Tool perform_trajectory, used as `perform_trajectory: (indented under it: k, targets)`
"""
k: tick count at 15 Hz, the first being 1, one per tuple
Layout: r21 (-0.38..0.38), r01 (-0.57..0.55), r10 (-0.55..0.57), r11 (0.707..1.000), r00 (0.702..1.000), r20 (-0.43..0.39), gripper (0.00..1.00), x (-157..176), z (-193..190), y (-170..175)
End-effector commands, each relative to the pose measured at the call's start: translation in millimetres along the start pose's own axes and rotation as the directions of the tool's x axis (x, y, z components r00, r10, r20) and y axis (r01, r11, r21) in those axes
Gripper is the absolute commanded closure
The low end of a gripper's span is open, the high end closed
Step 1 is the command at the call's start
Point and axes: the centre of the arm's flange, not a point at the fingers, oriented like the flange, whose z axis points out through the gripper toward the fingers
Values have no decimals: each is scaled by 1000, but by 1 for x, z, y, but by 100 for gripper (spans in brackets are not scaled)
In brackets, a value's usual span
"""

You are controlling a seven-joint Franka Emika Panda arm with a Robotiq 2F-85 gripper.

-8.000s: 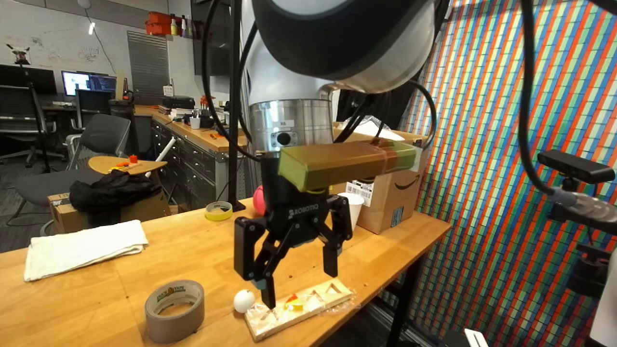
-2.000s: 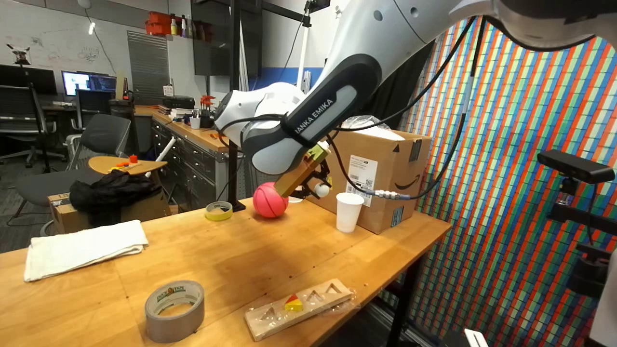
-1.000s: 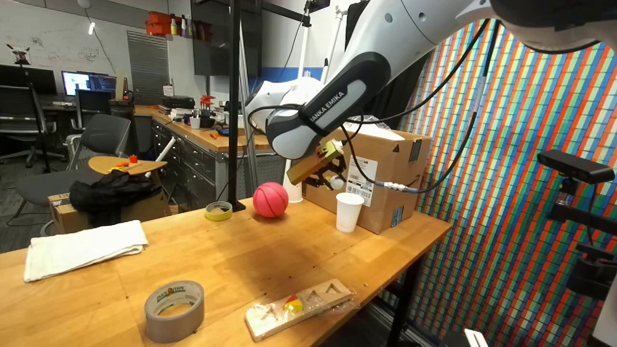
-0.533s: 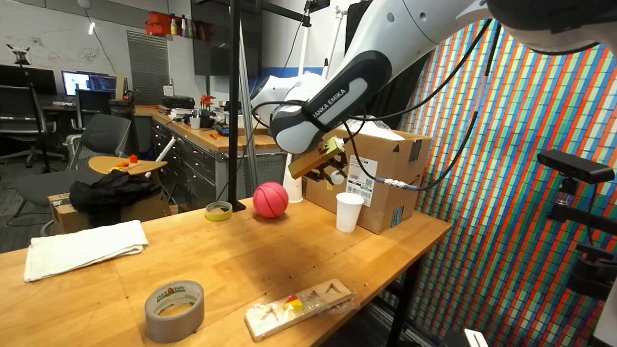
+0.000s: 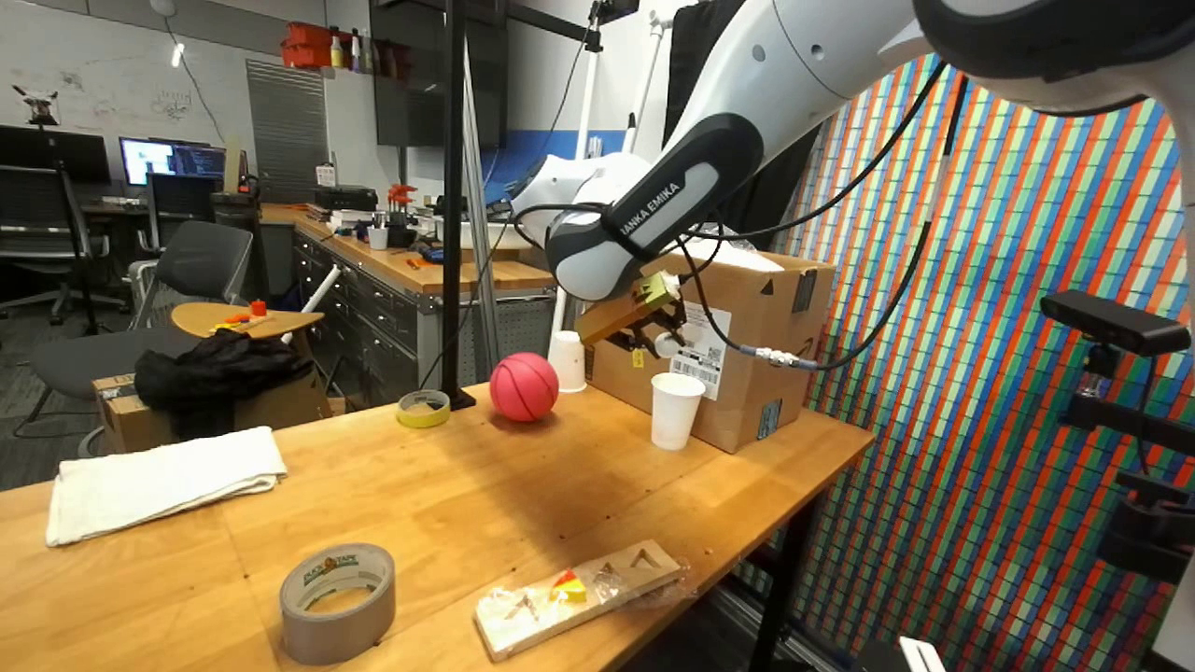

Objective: Put the white ball in the cup, then put the red ball on the tape

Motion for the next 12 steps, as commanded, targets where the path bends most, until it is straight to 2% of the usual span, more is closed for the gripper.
perform_trajectory:
  k: [1,2,3,4,6,7,10,12]
  targets:
    - [13,-33,33,999,999,7,81,8,6,0]
    - [10,-34,34,999,999,10,80,8,9,2]
    - [7,-37,37,999,999,13,52,8,11,3]
    - [6,-41,41,999,999,17,30,8,14,4]
    - [3,-49,49,999,999,21,27,8,17,7]
    - [5,-53,53,999,998,26,22,8,19,9]
    - [8,-59,59,998,998,27,0,5,18,14]
    - [40,-57,56,998,998,35,0,-3,12,14]
